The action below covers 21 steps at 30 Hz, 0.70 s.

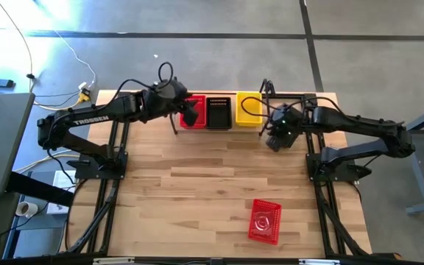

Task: Stack baskets on shelf by color
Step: Stack the black bin on the black bins on the shelf

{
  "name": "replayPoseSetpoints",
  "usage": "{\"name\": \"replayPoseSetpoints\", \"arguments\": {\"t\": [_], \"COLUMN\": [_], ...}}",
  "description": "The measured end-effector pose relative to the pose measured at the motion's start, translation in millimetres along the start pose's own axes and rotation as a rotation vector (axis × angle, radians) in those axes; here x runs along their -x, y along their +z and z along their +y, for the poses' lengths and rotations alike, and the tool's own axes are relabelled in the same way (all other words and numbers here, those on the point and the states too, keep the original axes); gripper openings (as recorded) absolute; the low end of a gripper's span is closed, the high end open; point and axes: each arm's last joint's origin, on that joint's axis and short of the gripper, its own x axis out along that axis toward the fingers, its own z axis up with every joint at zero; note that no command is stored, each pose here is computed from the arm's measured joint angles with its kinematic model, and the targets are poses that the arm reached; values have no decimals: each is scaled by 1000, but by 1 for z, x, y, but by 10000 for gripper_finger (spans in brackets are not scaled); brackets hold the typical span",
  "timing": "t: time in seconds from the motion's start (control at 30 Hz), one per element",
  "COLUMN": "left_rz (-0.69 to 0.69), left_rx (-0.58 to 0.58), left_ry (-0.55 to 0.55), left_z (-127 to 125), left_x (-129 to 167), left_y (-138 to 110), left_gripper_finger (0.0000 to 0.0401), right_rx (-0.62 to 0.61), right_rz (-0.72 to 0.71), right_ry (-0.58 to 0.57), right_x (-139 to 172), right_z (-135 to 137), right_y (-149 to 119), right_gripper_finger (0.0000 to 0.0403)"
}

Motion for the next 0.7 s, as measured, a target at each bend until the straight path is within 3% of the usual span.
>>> {"name": "replayPoseSetpoints", "arguments": {"t": [0.2, 0.7], "left_rz": [-48, -12], "left_rx": [-64, -74], "left_ry": [0, -49], "left_z": [-1, -2], "left_x": [0, 0], "left_y": [5, 2], "left_gripper_finger": [147, 147], "right_rx": [-108, -147], "right_rz": [178, 438], "right_ry": [-50, -206], "right_x": [-5, -36], "right_z": [2, 5], "right_y": [-14, -21], "right_gripper_finger": [108, 108]}}
